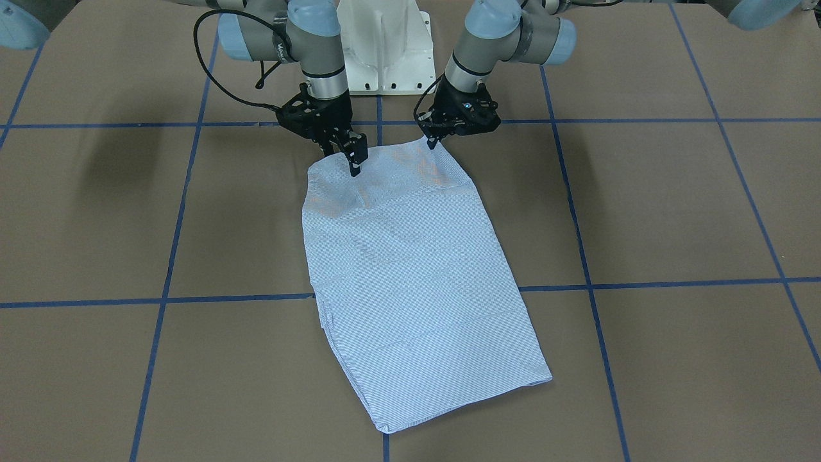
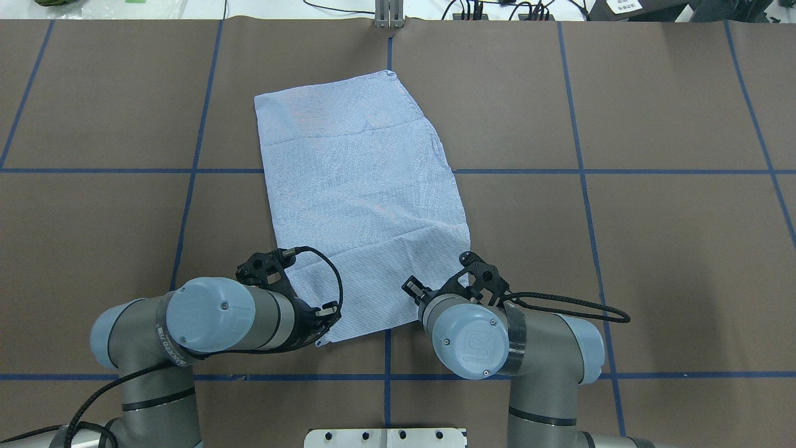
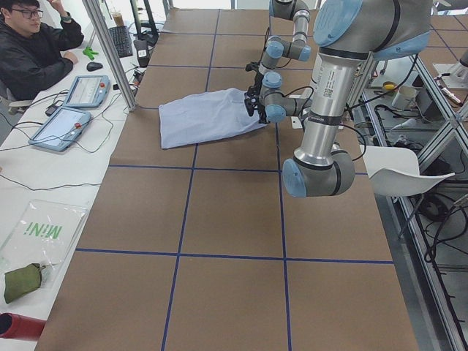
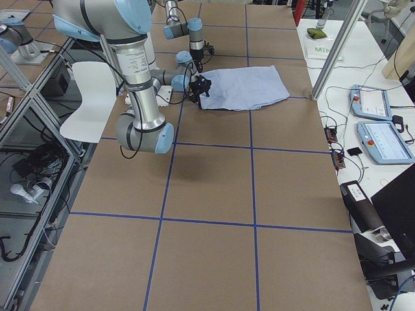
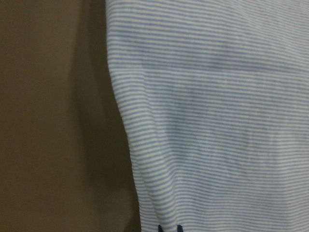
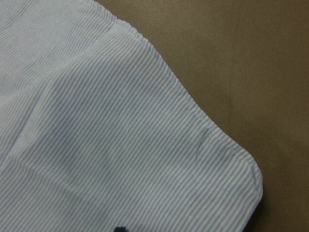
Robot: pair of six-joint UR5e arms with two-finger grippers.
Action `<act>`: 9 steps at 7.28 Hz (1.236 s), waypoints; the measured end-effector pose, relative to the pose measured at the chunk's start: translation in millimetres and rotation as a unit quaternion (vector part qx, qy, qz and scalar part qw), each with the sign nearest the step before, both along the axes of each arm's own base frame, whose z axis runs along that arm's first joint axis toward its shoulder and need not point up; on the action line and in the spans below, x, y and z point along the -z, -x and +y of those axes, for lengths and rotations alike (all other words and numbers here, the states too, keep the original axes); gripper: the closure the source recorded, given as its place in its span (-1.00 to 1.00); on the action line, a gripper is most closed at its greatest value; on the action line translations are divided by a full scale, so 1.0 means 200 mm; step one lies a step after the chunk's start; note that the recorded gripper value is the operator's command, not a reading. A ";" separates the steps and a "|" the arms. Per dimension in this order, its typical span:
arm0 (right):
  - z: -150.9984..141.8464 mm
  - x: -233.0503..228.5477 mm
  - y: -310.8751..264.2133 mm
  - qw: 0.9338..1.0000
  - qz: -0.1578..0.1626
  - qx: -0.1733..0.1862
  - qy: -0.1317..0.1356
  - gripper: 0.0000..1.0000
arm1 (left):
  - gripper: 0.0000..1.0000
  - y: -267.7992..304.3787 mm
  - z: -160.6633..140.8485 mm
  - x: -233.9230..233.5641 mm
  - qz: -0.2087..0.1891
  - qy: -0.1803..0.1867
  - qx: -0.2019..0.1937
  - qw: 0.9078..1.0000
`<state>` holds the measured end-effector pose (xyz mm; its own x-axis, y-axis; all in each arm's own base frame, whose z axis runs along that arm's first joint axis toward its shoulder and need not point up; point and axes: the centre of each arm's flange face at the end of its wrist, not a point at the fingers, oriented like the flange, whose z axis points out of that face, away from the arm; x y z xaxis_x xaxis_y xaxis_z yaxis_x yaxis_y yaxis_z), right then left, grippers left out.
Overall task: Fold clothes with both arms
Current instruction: 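Grasp the near edge with both grippers and lift it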
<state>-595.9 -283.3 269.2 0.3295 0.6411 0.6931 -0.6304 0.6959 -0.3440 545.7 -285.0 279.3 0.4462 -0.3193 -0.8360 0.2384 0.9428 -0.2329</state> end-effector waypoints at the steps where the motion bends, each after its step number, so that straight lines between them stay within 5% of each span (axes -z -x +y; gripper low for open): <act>1: 0.00 0.01 0.01 1.000 -0.004 -0.008 0.009 1.00 | 1.00 0.00 0.00 0.00 0.000 0.000 0.000 1.000; 5: -0.03 0.04 -0.02 1.000 -0.011 -0.025 0.012 1.00 | 1.00 0.02 0.00 0.03 0.006 -0.002 0.000 1.000; 9: 0.08 0.32 -0.34 0.999 -0.035 -0.015 0.007 1.00 | 1.00 0.23 0.07 0.31 0.071 -0.016 -0.013 0.997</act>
<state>-528.0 -266.7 206.2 0.2615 0.6595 0.7047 -0.6245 0.6723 -0.3974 499.1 -270.5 217.7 0.3299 -0.2819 -0.9009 0.1807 0.9556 -0.2328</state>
